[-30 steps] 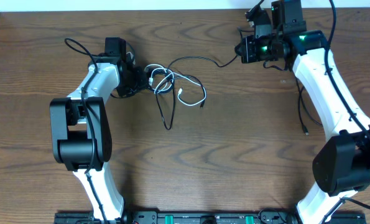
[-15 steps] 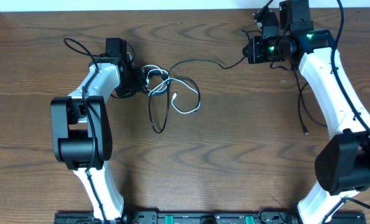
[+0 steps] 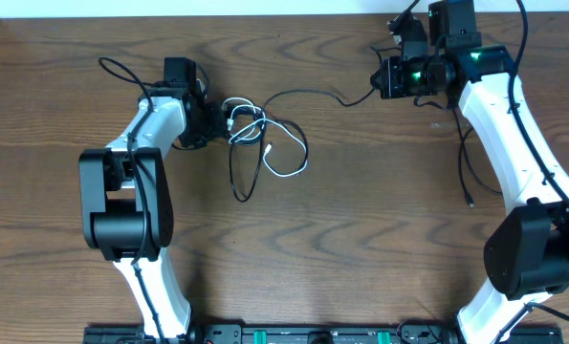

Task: Untangle cables

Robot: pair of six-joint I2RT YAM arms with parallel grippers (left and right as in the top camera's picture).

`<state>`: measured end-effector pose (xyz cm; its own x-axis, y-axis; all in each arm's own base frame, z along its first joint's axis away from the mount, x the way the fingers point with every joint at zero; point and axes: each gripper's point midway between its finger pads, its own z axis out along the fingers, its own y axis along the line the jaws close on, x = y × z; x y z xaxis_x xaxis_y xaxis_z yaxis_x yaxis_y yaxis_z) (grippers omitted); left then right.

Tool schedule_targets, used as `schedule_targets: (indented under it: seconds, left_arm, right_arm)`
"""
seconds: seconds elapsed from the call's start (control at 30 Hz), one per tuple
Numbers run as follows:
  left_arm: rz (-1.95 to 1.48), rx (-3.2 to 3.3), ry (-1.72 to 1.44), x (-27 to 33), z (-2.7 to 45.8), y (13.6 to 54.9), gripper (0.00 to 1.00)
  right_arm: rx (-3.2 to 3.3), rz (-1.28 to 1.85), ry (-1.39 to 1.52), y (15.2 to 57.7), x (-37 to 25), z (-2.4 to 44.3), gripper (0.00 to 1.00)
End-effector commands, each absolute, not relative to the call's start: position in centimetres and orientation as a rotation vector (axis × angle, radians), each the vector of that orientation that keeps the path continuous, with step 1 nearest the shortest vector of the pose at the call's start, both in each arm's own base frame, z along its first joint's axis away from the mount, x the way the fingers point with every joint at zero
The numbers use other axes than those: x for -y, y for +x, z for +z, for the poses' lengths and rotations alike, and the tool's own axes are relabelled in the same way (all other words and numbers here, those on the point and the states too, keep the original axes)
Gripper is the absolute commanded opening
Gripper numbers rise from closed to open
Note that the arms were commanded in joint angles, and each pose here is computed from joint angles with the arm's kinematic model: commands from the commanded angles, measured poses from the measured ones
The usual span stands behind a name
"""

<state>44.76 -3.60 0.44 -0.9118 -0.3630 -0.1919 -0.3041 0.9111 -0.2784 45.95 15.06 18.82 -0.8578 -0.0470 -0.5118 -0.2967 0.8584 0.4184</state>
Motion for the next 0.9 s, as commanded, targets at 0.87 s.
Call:
schedule_targets:
  seconds: [0.87]
  left_arm:
    - [-0.338,-2.895,-0.457,2.8,-1.8,43.9,0.08]
  right_arm:
    - [-2.214,1.010,-0.228,45.2,-10.0,29.4,0.01]
